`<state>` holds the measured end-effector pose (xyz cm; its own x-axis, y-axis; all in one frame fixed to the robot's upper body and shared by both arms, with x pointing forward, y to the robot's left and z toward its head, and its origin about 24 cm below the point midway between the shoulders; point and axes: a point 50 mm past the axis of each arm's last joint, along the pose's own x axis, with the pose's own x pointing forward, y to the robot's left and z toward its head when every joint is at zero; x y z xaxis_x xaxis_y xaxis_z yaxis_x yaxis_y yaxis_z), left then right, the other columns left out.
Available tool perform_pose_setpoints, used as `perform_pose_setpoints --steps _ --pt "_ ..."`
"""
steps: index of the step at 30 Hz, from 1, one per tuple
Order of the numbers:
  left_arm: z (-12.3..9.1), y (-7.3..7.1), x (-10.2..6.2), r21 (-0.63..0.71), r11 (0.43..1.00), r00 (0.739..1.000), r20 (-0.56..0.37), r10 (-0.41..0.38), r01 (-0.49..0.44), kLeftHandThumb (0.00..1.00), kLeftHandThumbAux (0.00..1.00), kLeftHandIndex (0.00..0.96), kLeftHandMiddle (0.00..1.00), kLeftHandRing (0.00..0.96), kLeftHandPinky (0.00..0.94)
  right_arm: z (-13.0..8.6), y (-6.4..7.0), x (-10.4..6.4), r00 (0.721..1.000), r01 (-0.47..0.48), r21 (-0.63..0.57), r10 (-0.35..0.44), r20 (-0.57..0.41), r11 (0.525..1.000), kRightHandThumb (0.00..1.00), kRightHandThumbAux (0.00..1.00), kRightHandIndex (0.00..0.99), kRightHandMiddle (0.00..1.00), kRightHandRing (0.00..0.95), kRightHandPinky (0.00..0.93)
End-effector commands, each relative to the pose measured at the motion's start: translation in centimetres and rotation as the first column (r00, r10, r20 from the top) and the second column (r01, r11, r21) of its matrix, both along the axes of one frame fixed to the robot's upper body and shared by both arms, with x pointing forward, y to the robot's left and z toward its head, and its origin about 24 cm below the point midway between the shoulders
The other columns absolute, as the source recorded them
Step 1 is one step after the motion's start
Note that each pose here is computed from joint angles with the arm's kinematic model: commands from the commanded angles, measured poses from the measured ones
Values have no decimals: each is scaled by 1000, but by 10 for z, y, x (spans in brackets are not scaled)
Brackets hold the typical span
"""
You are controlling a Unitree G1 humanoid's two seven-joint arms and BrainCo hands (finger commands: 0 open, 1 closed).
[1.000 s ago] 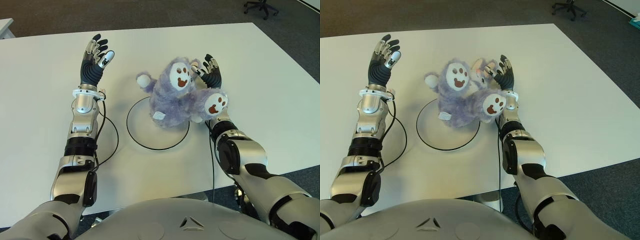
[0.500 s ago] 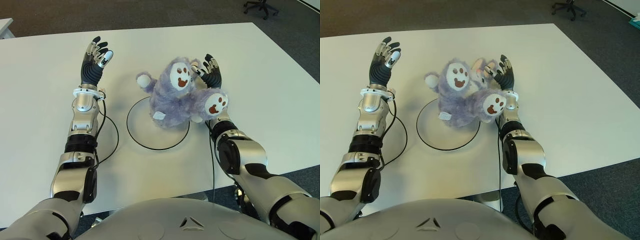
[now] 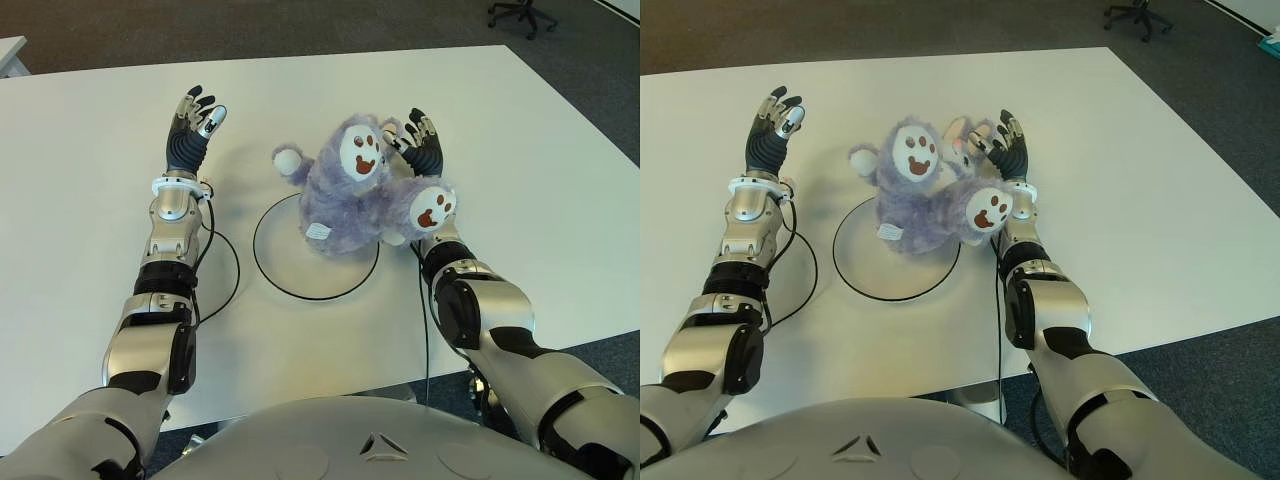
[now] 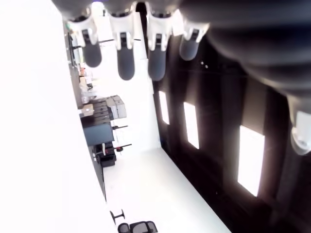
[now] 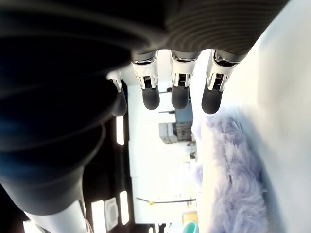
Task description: Put the doll into the plate.
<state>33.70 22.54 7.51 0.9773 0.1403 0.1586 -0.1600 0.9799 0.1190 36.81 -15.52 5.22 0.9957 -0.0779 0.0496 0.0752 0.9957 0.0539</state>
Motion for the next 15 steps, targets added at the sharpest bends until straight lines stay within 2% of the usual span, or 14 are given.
perform_pose_setpoints --steps 1,15 --pt "-8 0 2 -26 999 999 -30 23 -24 0 439 28 168 147 104 -55 -1 -29 975 22 29 -15 -221 999 133 795 103 55 56 107" --pt "-25 -3 3 -64 997 996 -86 31 -36 0 462 10 168 142 52 -55 -3 -29 975 29 14 -25 -221 999 103 782 99 53 53 107"
